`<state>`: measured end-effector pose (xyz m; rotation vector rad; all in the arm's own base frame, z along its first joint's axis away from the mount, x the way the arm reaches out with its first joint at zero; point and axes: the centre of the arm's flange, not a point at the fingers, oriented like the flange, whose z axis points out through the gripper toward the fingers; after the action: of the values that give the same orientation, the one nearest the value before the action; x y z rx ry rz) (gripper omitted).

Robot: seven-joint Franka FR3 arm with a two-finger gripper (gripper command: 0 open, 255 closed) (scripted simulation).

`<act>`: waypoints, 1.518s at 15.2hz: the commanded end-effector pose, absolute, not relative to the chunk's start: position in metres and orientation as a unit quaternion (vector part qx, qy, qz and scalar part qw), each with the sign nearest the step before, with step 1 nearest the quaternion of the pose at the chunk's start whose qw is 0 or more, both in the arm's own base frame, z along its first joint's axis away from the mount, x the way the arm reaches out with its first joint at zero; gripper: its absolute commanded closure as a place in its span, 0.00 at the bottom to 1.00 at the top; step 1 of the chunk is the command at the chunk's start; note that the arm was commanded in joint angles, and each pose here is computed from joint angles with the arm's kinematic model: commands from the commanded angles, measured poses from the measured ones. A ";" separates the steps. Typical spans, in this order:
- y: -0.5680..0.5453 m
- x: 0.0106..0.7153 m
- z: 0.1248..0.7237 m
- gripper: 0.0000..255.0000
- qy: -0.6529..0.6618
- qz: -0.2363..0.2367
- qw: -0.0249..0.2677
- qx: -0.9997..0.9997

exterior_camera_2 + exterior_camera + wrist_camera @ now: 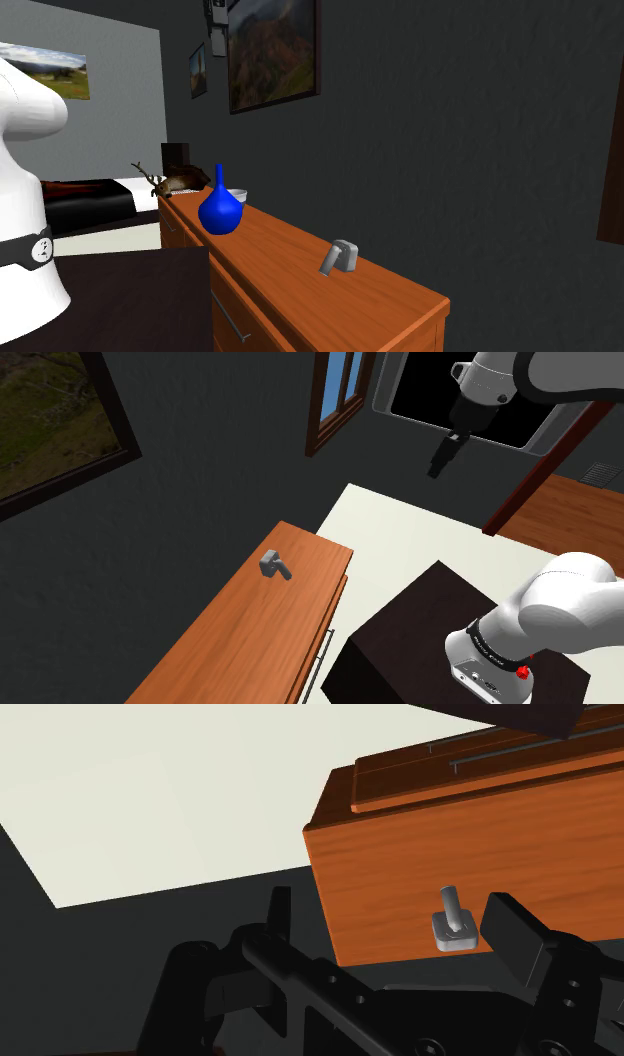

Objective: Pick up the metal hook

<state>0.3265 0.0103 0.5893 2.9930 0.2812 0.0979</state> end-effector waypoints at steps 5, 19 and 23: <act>0.029 0.360 0.552 0.00 0.106 0.024 0.063 0.992; 0.100 0.468 0.415 0.00 0.151 -0.006 0.050 0.987; 0.123 0.496 0.375 0.00 0.164 -0.014 0.046 0.985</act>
<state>0.4866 0.1166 0.3860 3.0079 0.4889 -0.0379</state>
